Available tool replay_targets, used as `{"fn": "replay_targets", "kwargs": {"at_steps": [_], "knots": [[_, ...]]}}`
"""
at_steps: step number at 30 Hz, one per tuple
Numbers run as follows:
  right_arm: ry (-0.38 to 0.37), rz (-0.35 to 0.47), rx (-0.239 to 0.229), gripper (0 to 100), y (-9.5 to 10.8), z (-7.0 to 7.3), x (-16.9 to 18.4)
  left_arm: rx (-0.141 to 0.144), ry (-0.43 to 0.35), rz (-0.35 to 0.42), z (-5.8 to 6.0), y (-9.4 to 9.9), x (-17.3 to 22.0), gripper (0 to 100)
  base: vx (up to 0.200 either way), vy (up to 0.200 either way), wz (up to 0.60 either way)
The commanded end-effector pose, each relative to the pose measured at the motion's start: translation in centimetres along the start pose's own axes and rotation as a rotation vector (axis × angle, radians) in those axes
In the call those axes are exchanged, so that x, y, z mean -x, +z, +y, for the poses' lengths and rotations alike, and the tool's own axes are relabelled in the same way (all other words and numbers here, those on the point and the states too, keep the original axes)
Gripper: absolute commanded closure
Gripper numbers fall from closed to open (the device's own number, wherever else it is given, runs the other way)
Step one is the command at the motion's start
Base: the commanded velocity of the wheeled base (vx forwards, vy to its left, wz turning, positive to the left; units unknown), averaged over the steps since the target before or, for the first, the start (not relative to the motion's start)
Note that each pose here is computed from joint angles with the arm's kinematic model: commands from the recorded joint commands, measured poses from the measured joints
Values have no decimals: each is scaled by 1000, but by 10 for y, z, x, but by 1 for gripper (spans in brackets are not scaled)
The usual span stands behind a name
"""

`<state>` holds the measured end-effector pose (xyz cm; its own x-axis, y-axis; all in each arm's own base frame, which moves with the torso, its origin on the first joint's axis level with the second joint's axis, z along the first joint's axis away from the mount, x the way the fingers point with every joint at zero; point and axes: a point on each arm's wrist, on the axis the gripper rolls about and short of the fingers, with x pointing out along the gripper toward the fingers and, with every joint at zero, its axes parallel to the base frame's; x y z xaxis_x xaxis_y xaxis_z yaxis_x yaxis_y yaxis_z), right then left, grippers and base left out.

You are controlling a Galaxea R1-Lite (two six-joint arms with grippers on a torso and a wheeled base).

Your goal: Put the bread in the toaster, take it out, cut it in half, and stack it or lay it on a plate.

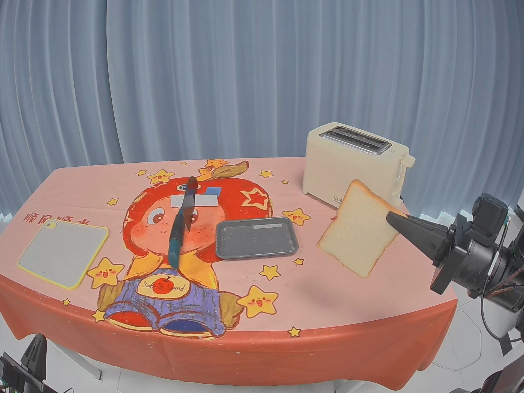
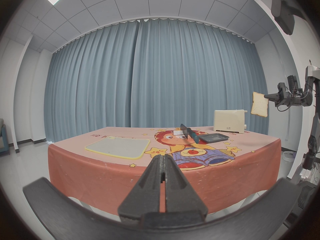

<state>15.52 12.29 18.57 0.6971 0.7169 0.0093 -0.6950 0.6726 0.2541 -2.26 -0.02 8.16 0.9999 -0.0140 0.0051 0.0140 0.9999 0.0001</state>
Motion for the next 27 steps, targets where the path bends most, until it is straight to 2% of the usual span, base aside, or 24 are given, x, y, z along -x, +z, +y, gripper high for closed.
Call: {"fn": "replay_targets", "kwargs": {"at_steps": [1,18,21,27], "knots": [[-5,11,-3,100,-2,-1,-2,0,0,17,0,-5,-1,100,0,200,0],[-4,16,-2,100,-3,-1,-4,0,0,17,0,-5,-1,100,0,200,0],[-4,15,-3,100,-3,-1,-4,-1,0,17,0,-5,-1,100,0,0,0],[3,18,-3,100,-4,0,-4,-1,0,17,0,-5,-1,100,0,200,0]]}}
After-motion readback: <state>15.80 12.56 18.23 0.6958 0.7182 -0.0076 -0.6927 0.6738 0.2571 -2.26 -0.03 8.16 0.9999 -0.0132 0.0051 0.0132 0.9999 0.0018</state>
